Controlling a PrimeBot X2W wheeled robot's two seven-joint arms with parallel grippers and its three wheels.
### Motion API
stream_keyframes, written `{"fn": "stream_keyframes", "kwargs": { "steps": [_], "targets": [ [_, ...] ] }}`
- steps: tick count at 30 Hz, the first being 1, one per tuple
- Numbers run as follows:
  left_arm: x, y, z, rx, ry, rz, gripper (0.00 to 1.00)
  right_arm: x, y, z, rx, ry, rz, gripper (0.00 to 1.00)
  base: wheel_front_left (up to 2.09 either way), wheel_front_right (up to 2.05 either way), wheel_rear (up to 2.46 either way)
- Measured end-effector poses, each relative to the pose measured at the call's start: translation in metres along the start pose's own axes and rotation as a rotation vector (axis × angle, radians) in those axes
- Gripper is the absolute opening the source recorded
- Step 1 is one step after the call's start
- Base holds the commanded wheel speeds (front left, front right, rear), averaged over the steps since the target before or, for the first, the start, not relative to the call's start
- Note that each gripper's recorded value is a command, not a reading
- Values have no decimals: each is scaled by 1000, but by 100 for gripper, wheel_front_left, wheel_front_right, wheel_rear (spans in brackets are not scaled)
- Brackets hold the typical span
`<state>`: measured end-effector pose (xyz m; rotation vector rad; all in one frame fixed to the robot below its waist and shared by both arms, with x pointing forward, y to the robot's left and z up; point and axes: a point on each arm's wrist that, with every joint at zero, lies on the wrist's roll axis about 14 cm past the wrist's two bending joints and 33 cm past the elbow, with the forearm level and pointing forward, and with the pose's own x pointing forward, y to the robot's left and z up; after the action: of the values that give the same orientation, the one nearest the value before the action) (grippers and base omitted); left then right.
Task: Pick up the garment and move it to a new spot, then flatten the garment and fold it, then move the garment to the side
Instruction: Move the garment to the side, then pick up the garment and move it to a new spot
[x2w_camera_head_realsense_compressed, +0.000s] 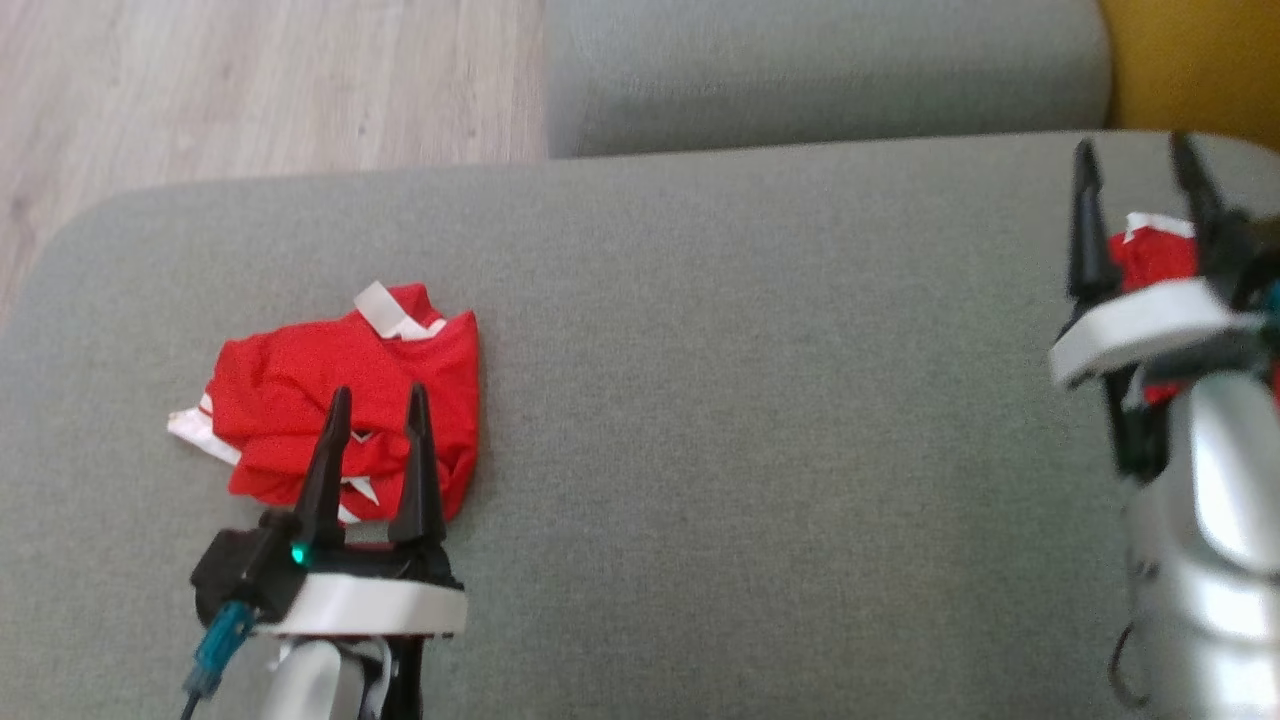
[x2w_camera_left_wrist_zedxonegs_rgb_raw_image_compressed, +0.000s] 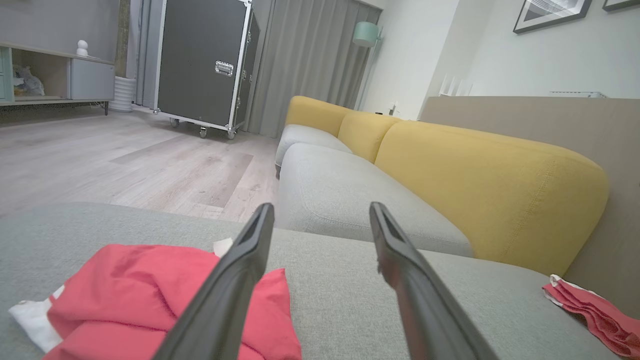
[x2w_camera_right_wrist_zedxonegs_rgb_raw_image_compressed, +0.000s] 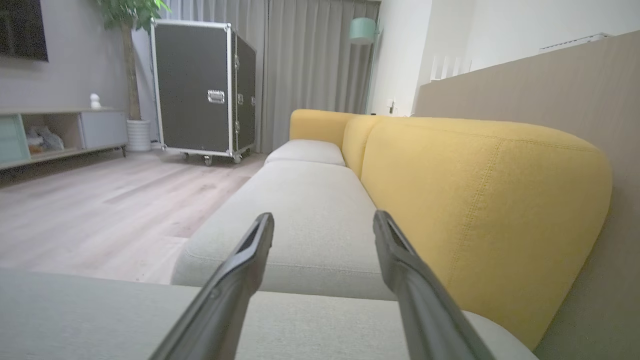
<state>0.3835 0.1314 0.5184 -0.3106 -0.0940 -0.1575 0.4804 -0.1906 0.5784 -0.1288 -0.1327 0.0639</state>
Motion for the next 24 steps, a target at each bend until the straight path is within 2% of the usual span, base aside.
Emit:
{"fn": "stream_keyframes", "kwargs": {
  "steps": [5,12,18,24],
  "targets": [
    [-14,3,3,-10,-8,17,100,-33,25,1,100,-42,29,100,0,0,0],
    [-26,11,0,-34,0,50,100,-77,31,-43,256,32,2,100,0,0,0],
    [-35,18,-16,-59,47,85,100,-117,53,-88,253,168,47,100,0,0,0],
    [-35,18,-23,-61,70,87,100,-120,49,-84,254,153,37,100,0,0,0]
  ]
}}
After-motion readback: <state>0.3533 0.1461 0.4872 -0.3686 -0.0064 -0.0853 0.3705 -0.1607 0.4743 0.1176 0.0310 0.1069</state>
